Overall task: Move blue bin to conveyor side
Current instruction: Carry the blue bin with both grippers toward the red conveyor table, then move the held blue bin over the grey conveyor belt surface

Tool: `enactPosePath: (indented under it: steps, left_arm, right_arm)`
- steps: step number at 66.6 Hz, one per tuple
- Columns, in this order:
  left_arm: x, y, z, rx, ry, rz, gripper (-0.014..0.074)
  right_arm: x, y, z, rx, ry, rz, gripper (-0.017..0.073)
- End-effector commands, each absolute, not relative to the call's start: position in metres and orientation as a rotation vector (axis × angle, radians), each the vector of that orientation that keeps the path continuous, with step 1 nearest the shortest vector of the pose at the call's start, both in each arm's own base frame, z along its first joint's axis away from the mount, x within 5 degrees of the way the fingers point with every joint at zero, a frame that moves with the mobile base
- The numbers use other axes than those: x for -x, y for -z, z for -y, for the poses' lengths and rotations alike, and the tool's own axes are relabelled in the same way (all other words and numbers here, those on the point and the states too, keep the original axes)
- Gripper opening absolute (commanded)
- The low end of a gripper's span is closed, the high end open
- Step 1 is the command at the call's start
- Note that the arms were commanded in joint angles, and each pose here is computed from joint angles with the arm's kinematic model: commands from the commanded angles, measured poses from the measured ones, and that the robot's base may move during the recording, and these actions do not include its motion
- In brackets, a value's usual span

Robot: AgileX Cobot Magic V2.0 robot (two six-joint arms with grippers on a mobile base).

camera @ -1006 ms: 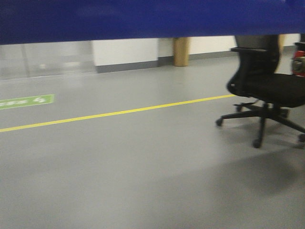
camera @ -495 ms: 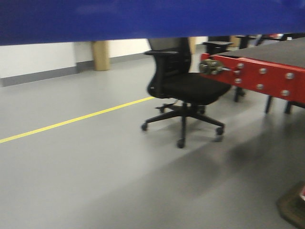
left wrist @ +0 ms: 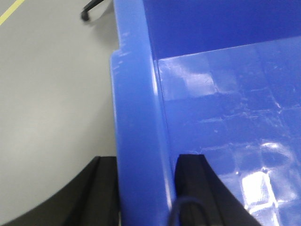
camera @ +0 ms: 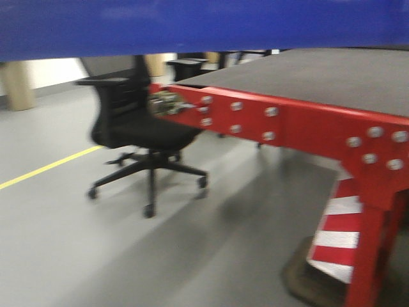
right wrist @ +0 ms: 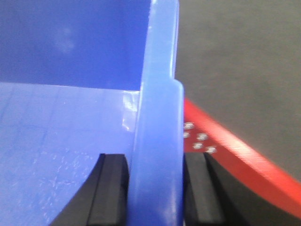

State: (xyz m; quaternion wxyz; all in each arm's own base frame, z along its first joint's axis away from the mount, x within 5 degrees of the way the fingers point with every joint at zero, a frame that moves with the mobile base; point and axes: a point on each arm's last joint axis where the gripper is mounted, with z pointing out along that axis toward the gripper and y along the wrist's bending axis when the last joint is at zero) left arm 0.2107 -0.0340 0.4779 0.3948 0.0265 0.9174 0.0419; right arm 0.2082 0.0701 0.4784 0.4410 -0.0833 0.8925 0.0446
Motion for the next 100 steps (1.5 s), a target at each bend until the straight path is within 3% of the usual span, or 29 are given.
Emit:
enactPosePath:
  steps: [1,100]
  left_arm:
    - [-0.2088,-0.4917,0.0377,-0.097,-0.057,-2.212,-0.0017]
    - [-0.2088,-0.4917,0.0377,-0.097,-0.057,-2.212,-0.0017]
  right_arm:
    - [-0.2062,-0.4959,-0.0708,0.229,-0.141,-2.063,-0.0079]
    - [-0.2062,-0.4960,-0.0708,0.229,-0.142,-2.061,-0.0079]
